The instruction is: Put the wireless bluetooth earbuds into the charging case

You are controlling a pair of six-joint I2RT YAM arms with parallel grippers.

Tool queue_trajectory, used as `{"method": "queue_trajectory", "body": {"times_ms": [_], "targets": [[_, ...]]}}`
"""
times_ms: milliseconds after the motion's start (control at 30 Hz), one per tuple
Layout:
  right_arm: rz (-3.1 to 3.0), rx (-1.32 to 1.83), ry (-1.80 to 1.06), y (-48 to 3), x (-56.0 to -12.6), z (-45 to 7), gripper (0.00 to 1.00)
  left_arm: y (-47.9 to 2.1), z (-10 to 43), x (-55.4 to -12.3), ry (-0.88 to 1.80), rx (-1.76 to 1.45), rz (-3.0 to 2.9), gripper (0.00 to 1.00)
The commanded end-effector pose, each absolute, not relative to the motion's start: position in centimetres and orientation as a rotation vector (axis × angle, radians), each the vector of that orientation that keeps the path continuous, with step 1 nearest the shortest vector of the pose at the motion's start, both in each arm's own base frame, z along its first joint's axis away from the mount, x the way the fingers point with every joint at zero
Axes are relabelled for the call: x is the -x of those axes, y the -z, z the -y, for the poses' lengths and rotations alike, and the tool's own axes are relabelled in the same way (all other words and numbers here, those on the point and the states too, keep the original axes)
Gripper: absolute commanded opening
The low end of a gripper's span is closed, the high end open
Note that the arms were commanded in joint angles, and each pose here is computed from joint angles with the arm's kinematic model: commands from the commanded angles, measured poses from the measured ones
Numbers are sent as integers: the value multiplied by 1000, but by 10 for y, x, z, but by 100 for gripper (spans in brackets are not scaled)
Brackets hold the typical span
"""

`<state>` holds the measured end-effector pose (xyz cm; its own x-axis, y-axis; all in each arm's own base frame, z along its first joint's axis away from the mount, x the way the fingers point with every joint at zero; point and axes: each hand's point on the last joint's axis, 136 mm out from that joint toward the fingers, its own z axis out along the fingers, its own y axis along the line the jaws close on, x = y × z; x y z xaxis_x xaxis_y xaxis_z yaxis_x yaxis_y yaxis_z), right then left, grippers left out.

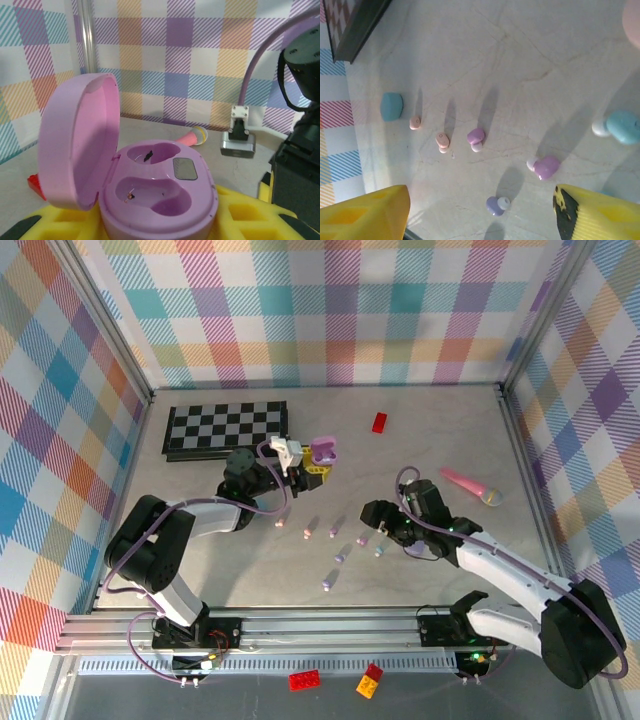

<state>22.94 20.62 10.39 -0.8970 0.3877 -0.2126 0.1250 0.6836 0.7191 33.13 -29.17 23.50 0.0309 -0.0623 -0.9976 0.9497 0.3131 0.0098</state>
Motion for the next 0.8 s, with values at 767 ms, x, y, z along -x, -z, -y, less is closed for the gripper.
{"method": "queue_trajectory", "body": {"times_ms": [767], "targets": [[-2779, -567, -908, -39, -224, -239, 60, -256, 277, -328, 938, -939, -1229, 40]]}}
